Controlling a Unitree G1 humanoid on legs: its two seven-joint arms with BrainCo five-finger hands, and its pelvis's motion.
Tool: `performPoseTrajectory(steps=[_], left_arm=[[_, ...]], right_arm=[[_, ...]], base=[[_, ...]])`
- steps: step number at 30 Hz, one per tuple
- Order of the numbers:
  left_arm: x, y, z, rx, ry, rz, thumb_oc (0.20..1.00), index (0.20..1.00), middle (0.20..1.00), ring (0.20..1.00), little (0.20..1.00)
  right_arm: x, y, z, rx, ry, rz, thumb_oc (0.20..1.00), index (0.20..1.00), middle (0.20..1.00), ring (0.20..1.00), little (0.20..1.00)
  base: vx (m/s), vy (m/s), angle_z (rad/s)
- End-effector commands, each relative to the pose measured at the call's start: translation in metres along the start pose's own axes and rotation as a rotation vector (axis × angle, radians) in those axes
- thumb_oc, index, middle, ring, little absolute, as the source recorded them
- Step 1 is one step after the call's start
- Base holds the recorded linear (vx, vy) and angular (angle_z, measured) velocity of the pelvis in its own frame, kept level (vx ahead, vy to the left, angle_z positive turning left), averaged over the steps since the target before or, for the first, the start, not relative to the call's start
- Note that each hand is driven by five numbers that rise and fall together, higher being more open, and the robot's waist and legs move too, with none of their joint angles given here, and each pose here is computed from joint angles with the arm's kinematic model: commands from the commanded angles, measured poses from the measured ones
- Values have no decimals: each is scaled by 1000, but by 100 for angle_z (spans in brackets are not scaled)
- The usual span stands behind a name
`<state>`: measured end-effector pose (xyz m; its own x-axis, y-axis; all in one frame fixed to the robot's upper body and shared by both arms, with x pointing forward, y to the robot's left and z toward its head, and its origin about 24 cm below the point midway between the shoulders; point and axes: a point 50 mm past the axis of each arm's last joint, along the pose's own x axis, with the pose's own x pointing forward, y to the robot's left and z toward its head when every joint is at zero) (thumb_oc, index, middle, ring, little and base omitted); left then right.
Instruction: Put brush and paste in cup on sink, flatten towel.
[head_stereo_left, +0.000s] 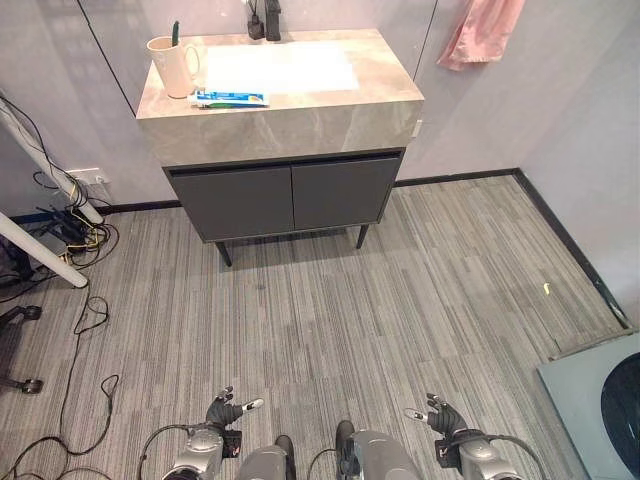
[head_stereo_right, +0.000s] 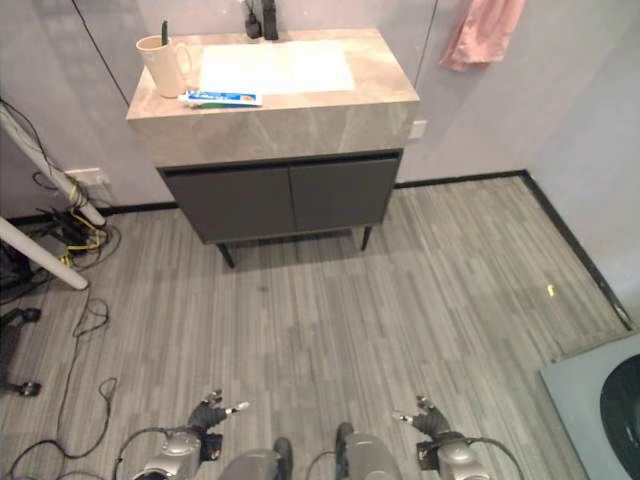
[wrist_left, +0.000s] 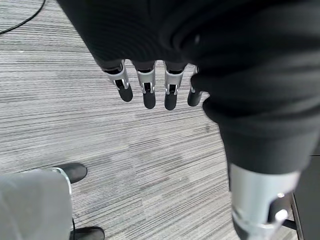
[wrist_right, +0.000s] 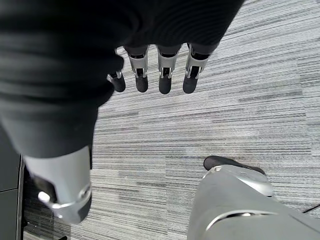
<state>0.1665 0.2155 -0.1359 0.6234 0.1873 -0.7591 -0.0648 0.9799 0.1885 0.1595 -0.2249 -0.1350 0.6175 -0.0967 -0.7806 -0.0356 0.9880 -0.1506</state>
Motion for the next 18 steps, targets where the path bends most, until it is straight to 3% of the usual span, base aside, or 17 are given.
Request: performPoseTrajectory(steps=[1, 18], left_arm=[[0, 6, 4, 13, -42, 9, 1000, 1000, 1000, 1000, 1000], [-4, 4, -12, 7, 10, -5, 1000, 1000, 1000, 1000, 1000]], right_arm=[[3, -8, 21, -27, -84, -6, 1000, 1000, 1000, 1000, 1000], [1, -9, 12, -104, -46, 32, 1000, 1000, 1000, 1000, 1000]], base=[[0, 0, 0], [10, -10, 2]])
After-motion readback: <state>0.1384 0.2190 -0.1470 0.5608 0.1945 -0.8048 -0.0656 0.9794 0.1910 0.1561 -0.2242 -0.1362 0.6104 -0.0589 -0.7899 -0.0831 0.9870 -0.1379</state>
